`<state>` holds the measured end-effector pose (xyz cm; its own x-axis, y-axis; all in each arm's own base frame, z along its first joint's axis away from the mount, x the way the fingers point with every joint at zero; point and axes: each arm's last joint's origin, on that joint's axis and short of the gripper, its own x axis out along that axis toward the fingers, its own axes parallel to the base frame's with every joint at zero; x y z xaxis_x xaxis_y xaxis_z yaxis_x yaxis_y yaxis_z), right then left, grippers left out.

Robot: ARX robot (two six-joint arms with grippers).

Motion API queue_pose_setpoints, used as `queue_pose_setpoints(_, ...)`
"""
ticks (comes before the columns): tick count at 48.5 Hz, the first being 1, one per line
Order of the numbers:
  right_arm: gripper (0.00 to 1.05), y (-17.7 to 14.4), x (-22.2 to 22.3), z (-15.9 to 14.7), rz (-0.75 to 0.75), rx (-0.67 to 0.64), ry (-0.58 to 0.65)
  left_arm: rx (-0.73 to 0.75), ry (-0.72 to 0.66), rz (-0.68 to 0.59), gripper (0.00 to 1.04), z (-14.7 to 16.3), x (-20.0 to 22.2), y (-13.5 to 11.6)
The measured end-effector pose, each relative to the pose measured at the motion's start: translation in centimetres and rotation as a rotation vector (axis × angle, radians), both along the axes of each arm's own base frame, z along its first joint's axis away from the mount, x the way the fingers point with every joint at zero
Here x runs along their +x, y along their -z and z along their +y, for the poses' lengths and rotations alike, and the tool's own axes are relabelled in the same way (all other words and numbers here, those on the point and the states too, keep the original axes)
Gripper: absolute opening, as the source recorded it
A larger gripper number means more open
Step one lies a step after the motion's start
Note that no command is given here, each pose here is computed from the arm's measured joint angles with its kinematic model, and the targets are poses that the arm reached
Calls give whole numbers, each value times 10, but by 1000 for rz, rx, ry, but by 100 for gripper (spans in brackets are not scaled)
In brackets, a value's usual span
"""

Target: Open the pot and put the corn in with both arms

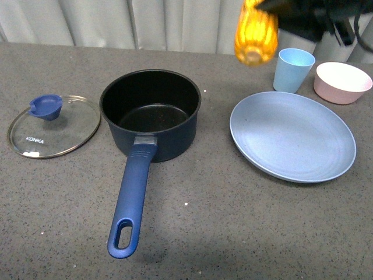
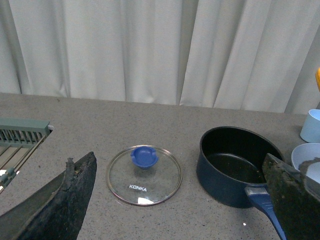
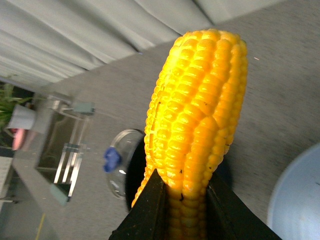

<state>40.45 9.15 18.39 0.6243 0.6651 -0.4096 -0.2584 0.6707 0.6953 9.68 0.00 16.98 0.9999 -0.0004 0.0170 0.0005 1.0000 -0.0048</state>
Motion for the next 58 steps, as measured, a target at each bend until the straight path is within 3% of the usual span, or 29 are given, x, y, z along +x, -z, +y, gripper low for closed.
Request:
queue_pose_setpoints(5, 13, -14, 8, 30, 14, 55, -61, 0, 0, 0, 98, 0, 0, 0)
queue_pose_setpoints(10, 12, 3, 14, 62, 96, 72, -115, 0, 0, 0, 98, 0, 0, 0)
queue_pose_setpoints(18, 12, 20, 16, 86, 164, 68, -136, 0, 0, 0, 98, 0, 0, 0)
queue_pose_setpoints(55, 12, 52, 21, 118, 256, 14, -152, 0, 0, 0, 98, 0, 0, 0)
queue_pose_setpoints(58, 24, 55, 21, 119, 264, 13, -153, 0, 0, 0, 98, 0, 0, 0)
